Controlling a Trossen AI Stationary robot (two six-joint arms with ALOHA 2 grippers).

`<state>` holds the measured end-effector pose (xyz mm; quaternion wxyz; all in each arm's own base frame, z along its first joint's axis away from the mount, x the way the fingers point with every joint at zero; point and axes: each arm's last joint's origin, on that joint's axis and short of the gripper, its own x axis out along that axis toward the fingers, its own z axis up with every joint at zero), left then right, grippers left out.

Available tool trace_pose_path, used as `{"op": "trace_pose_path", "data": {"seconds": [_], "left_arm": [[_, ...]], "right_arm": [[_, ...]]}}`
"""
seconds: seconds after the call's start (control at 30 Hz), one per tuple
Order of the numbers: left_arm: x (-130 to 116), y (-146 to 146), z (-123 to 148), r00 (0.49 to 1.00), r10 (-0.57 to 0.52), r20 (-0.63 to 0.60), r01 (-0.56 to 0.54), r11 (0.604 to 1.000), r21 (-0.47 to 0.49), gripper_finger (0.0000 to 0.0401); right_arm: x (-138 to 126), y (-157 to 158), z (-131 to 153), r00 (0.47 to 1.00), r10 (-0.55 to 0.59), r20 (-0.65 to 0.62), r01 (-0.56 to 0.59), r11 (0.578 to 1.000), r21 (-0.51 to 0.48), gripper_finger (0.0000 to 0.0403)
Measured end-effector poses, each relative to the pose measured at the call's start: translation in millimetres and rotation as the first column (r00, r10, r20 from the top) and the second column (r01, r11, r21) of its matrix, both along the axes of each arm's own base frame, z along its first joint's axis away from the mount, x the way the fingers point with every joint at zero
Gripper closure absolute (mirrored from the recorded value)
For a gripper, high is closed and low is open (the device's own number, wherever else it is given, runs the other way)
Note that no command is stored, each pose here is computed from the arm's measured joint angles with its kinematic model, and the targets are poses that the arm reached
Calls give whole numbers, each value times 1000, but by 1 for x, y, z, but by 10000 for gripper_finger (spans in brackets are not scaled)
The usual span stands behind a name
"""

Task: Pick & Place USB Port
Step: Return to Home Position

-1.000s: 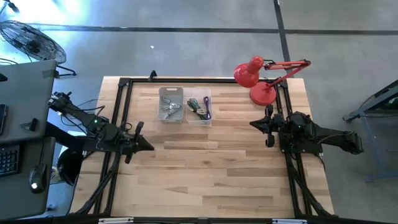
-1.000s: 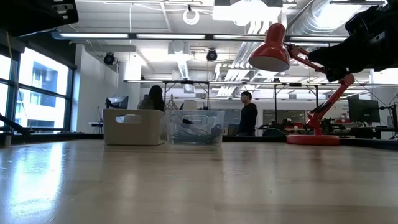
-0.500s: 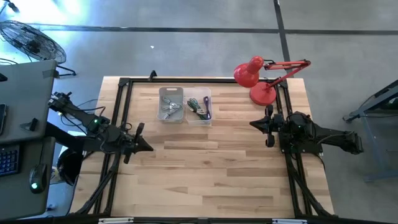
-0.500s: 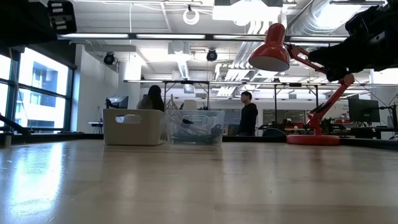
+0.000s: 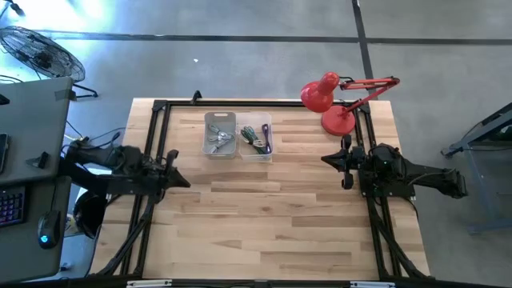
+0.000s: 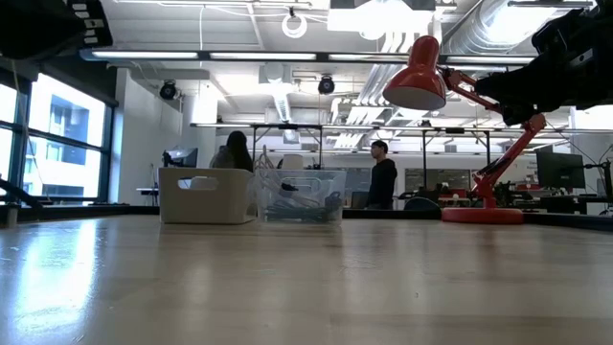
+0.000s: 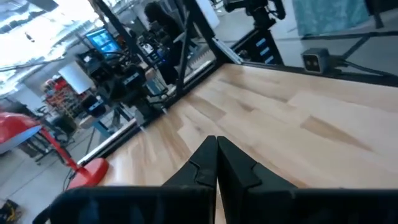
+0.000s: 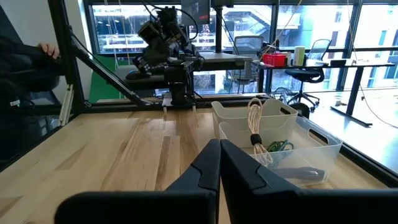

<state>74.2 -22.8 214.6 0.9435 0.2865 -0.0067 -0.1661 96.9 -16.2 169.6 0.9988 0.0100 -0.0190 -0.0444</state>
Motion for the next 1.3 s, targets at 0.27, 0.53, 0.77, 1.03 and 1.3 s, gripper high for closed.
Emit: {"op": "trace_pose_path", "data": {"seconds": [0.27,0.53,0.77,1.03,1.3], "left_arm": [[1,9,-2,998,69,-7,-70,998,-6,401],[0,12,-12,988,115,-104,-114,993,19,401],[7,12,-35,982,118,-147,-107,991,83,401],[12,9,-40,997,33,-67,-24,992,126,401],[16,6,-39,997,-58,56,52,993,104,401]], "right_arm": [[0,0,0,1000,0,0,0,1000,0,398],[0,0,0,1000,0,0,0,1000,0,401],[0,0,0,1000,0,0,0,1000,0,400],[0,0,0,1000,-1,0,1,1000,0,399],[0,0,0,1000,-1,0,1,1000,0,402]]}}
